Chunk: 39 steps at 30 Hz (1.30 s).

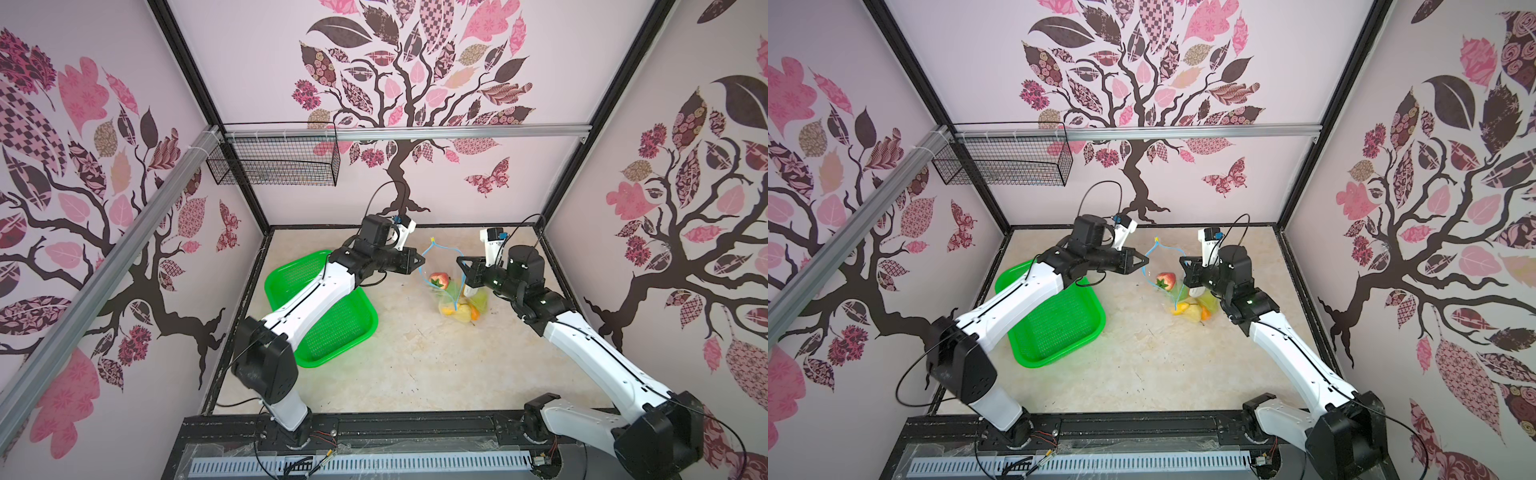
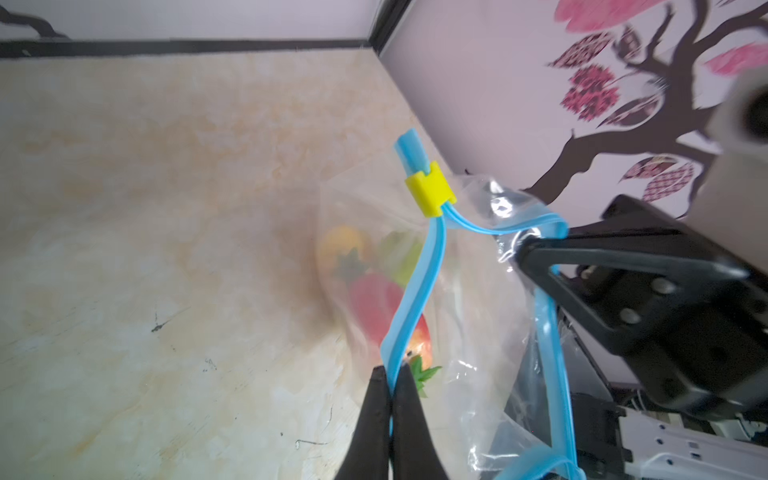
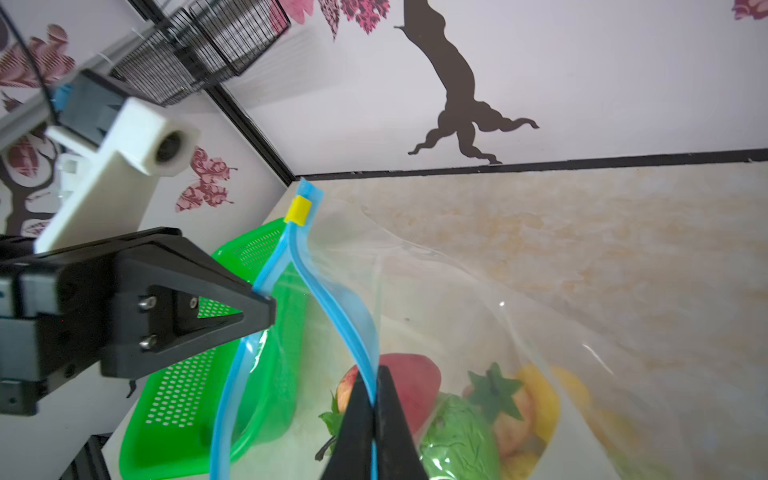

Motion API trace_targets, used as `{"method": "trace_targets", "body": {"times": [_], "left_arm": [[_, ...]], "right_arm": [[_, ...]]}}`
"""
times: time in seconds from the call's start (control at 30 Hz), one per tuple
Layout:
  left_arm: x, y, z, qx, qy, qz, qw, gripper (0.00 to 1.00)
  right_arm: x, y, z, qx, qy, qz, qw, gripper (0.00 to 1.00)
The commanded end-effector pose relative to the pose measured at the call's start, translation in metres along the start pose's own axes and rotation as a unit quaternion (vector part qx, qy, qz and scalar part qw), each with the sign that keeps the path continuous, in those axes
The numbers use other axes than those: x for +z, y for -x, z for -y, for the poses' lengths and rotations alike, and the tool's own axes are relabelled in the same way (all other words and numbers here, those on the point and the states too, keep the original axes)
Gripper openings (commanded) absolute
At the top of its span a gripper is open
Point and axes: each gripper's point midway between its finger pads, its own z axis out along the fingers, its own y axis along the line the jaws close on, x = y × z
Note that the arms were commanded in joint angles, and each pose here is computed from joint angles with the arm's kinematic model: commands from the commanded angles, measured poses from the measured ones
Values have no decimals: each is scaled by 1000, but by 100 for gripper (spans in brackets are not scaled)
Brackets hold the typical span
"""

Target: Place the food in the zip-top bag and seal the zipper

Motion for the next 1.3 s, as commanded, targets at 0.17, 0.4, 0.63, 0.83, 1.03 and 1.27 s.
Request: {"method": "trace_targets", "body": {"times": [0.17,0.4,0.63,0.83,1.03,1.27], "left_arm": [[-38,17,53,-50,-35,99,993,0],[-41,-3,40,-78,25,131,988,0],[-26,-15,10,-98,67,143,983,0],[-12,-16,7,-107,57,139,983,0],[-8,-7,9,-109,47,156,981,0],[-12,1,14,-106,43,167,979,0]], "right_arm": [[-4,5,-59,-22,90,-42,995,0],[-7,-26,-70,-42,100,-95,990,0],[-9,-47,-68,-59,104,-130,984,7],[-11,-47,-69,-105,88,-144,980,39],[-1,-54,-78,-172,59,-174,968,59],[23,-62,-61,-249,-40,-214,944,71]]}}
